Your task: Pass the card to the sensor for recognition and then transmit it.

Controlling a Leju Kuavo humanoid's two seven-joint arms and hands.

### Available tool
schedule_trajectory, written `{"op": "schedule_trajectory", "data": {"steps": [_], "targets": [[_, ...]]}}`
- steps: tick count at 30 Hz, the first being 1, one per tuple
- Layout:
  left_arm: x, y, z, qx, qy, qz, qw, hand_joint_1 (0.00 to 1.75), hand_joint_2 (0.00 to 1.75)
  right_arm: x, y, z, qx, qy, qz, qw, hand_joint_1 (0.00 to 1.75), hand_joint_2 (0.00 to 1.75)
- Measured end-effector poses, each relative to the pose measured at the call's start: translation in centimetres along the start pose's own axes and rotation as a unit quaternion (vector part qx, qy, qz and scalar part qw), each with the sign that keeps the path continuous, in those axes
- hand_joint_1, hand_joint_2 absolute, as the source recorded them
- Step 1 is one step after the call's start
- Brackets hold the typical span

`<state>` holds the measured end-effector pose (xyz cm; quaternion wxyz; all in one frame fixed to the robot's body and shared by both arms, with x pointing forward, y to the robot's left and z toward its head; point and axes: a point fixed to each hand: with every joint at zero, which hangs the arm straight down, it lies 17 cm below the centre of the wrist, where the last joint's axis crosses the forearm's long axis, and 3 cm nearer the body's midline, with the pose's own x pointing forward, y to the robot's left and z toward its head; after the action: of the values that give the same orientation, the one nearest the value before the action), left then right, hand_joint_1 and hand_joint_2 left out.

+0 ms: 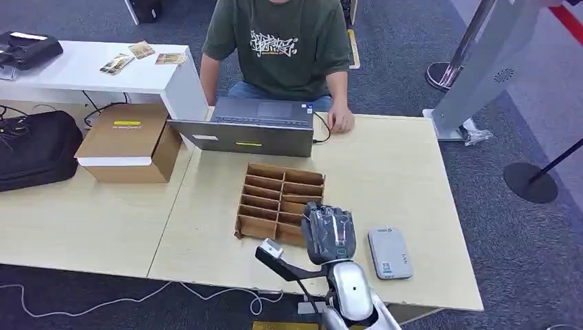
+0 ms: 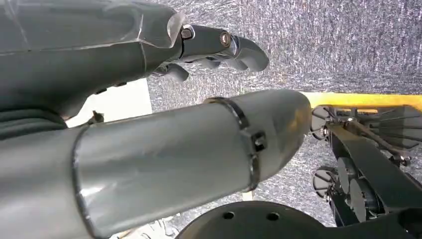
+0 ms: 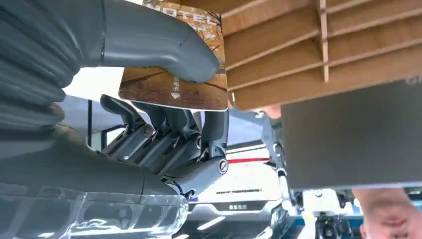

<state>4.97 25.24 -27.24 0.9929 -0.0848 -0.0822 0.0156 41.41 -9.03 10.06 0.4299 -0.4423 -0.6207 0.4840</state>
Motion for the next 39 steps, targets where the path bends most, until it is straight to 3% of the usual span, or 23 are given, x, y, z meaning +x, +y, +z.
{"op": "schedule_trajectory", "data": {"steps": [13,21,26,31,33,36,39], "targets": [[-0.2,-0.1,0.0,0.0,-0.001,-0.001,1.0,0.0,0.0,-2.1,-3.4,0.8,-0.055,0.019,-0.094,0.994,1.75,1.75],[-0.2,-0.1,0.0,0.0,-0.001,-0.001,1.0,0.0,0.0,-6.4,-4.9,1.9,-0.086,0.083,-0.224,0.967,1.75,1.75],[-0.2,-0.3,0.0,-0.001,-0.001,-0.001,1.0,0.0,0.0,-8.8,-5.2,2.5,-0.1,0.116,-0.253,0.955,1.75,1.75],[-0.2,-0.3,-0.1,0.001,0.0,0.0,1.0,0.0,0.0,-11.7,-5.1,3.4,-0.113,0.163,-0.32,0.926,1.75,1.75],[-0.3,-0.4,-0.1,0.001,0.002,0.0,1.0,0.0,0.0,-12.9,-4.3,3.8,-0.109,0.184,-0.372,0.903,1.75,1.75],[-0.4,-0.5,-0.1,0.001,0.004,0.0,1.0,0.0,0.0,-14.9,-3.2,4.6,-0.111,0.217,-0.463,0.852,1.75,1.75],[-0.4,-0.5,-0.1,0.003,0.004,0.0,1.0,0.0,0.0,-17.5,-3.0,5.8,-0.132,0.248,-0.464,0.84,1.75,1.75]]}}
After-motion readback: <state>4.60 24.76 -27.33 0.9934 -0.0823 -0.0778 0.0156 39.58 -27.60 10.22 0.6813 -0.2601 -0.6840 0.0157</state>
